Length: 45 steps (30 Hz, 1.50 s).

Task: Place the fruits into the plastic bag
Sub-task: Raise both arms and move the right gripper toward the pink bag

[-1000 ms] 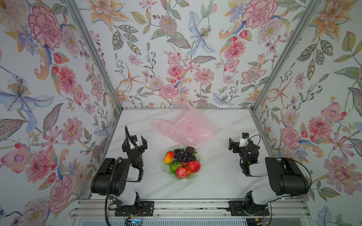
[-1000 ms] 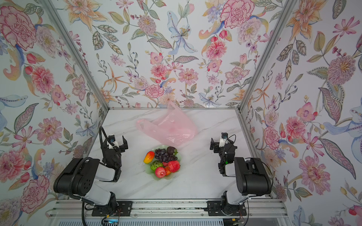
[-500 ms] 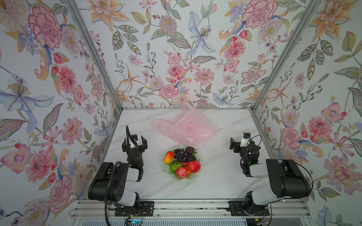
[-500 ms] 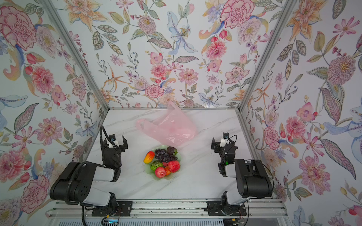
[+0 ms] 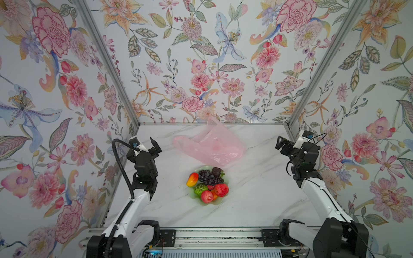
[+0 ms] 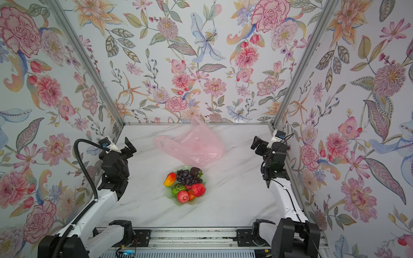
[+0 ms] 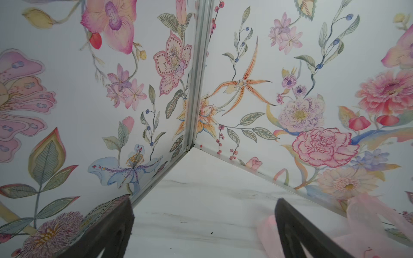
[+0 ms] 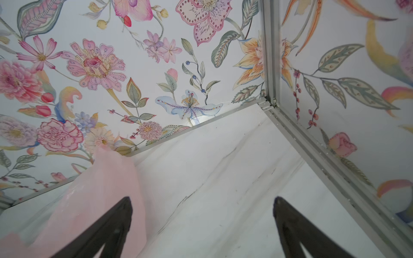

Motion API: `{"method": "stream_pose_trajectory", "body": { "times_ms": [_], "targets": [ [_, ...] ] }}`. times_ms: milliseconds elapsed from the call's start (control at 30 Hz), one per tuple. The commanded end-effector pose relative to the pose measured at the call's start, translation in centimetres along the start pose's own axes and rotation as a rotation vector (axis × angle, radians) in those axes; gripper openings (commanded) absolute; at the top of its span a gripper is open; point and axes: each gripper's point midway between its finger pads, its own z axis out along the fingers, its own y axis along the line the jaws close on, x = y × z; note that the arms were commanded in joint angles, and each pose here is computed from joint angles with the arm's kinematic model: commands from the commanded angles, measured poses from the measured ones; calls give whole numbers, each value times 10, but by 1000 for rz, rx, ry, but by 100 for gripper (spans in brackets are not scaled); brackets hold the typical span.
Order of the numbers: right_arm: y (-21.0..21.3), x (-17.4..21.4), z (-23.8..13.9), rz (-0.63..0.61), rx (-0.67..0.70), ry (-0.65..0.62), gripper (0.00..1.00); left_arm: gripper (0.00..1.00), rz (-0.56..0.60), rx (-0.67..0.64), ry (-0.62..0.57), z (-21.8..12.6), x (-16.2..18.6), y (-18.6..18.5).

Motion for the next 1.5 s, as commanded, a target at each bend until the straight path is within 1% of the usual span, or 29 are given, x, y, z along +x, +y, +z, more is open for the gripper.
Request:
{"method": "stream_pose_trajectory", "body": {
  "times_ms": [0,67,233,333,433,600,733,833,933,1100,1267,1333,1467],
  "targets": [
    [34,51,-21,177,-161,306,99,99,-97,155,257,-16,46,-24],
    [55,58,-31,190,-221,364,99,99,-153,279,312,-28,53,-43],
    [92,80,-53,213,-296,497,99,99,-247,466,452,-56,69,-71],
    [107,99,-57,242,-363,566,99,99,-293,584,488,-74,70,-86],
    [121,120,-57,273,-417,640,99,99,-298,622,493,-85,70,-88],
    [150,138,-51,259,-494,662,99,99,-345,688,497,-97,68,-94],
    [170,158,-36,258,-538,723,99,99,-344,673,491,-96,71,-91],
    [181,173,-23,238,-544,771,99,99,-340,666,503,-90,75,-93],
    [191,184,-8,227,-550,792,99,99,-351,677,518,-84,76,-99],
    [195,202,23,222,-505,806,99,99,-328,673,549,-72,79,-104],
    [194,216,55,190,-417,756,99,99,-338,665,570,-69,86,-102],
    [197,219,66,177,-388,727,96,99,-343,664,570,-70,86,-101],
    [203,218,83,191,-361,653,82,99,-339,653,576,-71,91,-97]
  ]
}}
